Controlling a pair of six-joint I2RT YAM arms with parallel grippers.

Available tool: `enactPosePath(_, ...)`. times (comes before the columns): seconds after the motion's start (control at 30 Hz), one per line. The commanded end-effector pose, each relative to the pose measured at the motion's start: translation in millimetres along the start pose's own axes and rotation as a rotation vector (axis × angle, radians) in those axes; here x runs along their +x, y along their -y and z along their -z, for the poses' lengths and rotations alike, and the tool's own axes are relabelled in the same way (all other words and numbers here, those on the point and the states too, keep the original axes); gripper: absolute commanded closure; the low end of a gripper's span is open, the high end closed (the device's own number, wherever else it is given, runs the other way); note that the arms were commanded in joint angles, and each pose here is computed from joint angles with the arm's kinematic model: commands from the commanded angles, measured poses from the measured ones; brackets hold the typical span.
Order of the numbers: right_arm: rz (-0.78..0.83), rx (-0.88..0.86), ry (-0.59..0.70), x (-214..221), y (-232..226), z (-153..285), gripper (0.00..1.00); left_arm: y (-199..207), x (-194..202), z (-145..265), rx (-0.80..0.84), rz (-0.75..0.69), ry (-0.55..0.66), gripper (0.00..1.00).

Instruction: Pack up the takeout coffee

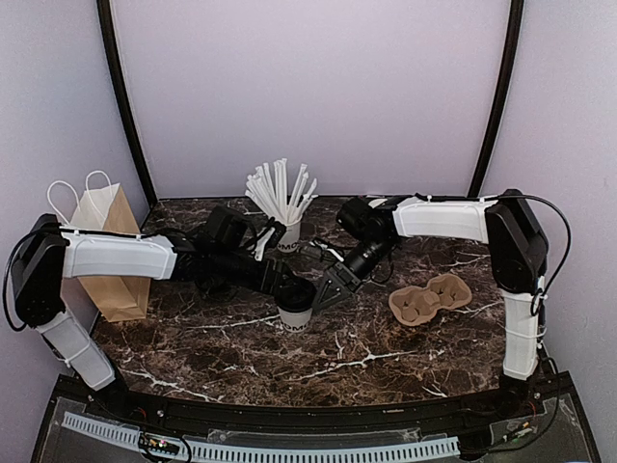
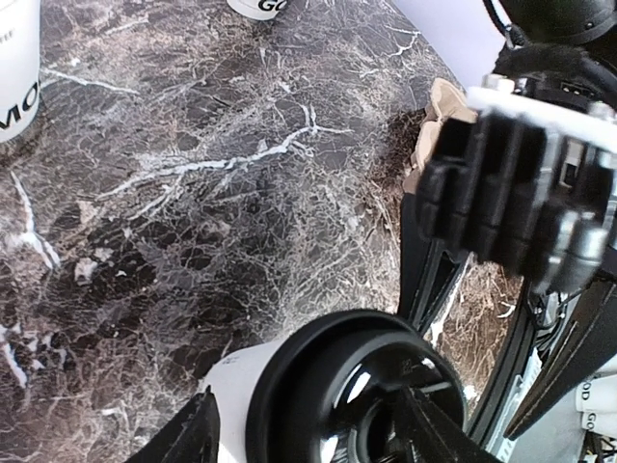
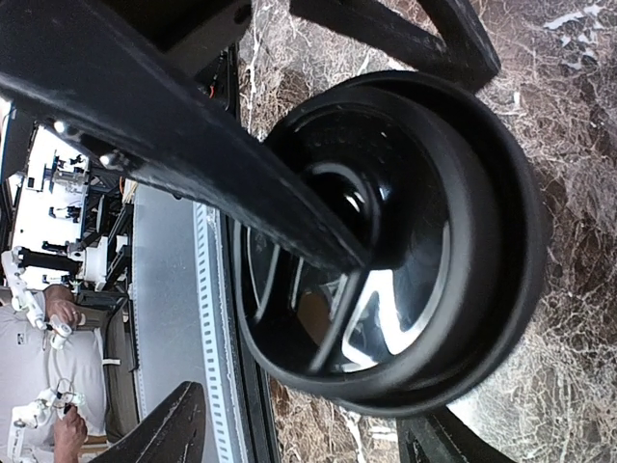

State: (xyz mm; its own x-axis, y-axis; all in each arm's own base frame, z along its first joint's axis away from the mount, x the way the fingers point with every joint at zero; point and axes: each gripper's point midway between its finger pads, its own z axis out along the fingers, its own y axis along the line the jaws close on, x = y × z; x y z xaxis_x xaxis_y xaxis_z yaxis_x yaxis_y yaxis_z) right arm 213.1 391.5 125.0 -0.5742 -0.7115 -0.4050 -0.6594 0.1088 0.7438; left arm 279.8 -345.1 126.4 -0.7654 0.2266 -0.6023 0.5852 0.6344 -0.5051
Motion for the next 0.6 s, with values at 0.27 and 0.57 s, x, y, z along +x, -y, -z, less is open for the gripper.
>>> enactPosePath(0.27,0.023,0.051,0.052,-14.8,0.1,22.4,0.31,13.5,-34.6,70.3,-0.094,-0.023,0.177,0.32)
enactPosePath(0.57,-0.022,0.068,0.095,-47.6,32.1,32.9,0.31,-11.3,37.5,87.6,-0.082,0.424,0.182,0.36)
